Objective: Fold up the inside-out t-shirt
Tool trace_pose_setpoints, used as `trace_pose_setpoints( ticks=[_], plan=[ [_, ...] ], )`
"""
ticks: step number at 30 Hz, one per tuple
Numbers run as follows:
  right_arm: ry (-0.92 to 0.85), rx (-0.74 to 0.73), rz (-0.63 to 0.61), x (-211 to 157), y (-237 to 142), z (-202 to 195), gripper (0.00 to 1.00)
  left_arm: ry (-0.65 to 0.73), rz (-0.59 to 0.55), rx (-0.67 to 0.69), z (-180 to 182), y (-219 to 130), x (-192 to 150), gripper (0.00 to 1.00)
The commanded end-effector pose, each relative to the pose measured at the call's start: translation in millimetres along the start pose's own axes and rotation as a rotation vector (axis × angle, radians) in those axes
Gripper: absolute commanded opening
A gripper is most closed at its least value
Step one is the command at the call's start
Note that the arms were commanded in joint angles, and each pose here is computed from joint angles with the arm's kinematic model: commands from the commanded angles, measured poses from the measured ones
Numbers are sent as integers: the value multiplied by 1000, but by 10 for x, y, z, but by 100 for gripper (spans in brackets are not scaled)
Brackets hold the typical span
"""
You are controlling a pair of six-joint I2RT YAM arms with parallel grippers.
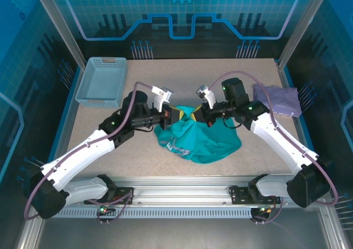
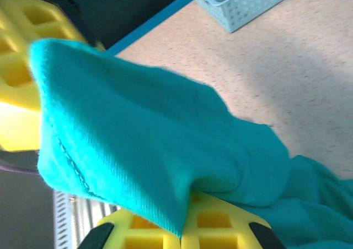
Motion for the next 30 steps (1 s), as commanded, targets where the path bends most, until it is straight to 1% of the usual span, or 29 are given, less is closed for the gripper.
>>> trace_pose_setpoints(
  ticks=[1,3,5,8,10,14,17,19,21,24,26,30],
  plan=[
    [-41,-159,64,64,-74,-121,11,-214,84,-247,-262,-170,55,0],
    [-11,-188,63,135,-54,-183,17,-245,78,-304,-332,-210,91,0],
    [22,-185,63,158,-25,-204,22,-262,66,-324,-355,-226,114,0],
    [54,-188,67,114,-60,-170,29,-287,28,-290,-297,-224,138,0],
    [61,-220,76,42,-140,-120,33,-305,12,-269,-239,-207,139,0],
    [17,-239,42,-83,-363,80,36,-301,2,-242,-162,-173,120,0],
    [-47,-185,-30,-155,-449,261,37,-282,7,-230,-125,-156,91,0],
    [-77,-114,-85,-169,-419,369,35,-268,8,-224,-105,-154,77,0],
    [-101,-85,-103,-177,-343,437,32,-257,12,-218,-88,-152,61,0],
    [-129,-111,-99,-167,-199,471,28,-256,14,-214,-74,-158,47,0],
    [-101,-146,-82,-161,-94,429,27,-255,16,-215,-74,-161,41,0],
    [42,-243,-30,-232,66,271,44,-248,7,-205,-70,-171,40,0]
  ],
)
Point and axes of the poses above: each hand's point on the last joint's axis, 136 mm out from that joint toward the fingers, its own y axis out along the fingers, its own z axis along the line the jaws close on, x = y × z, the point moved 9 cm from there along -y, back along the fingers, and after that the axes turned 5 degrees about -y, right-handed, at the moved point
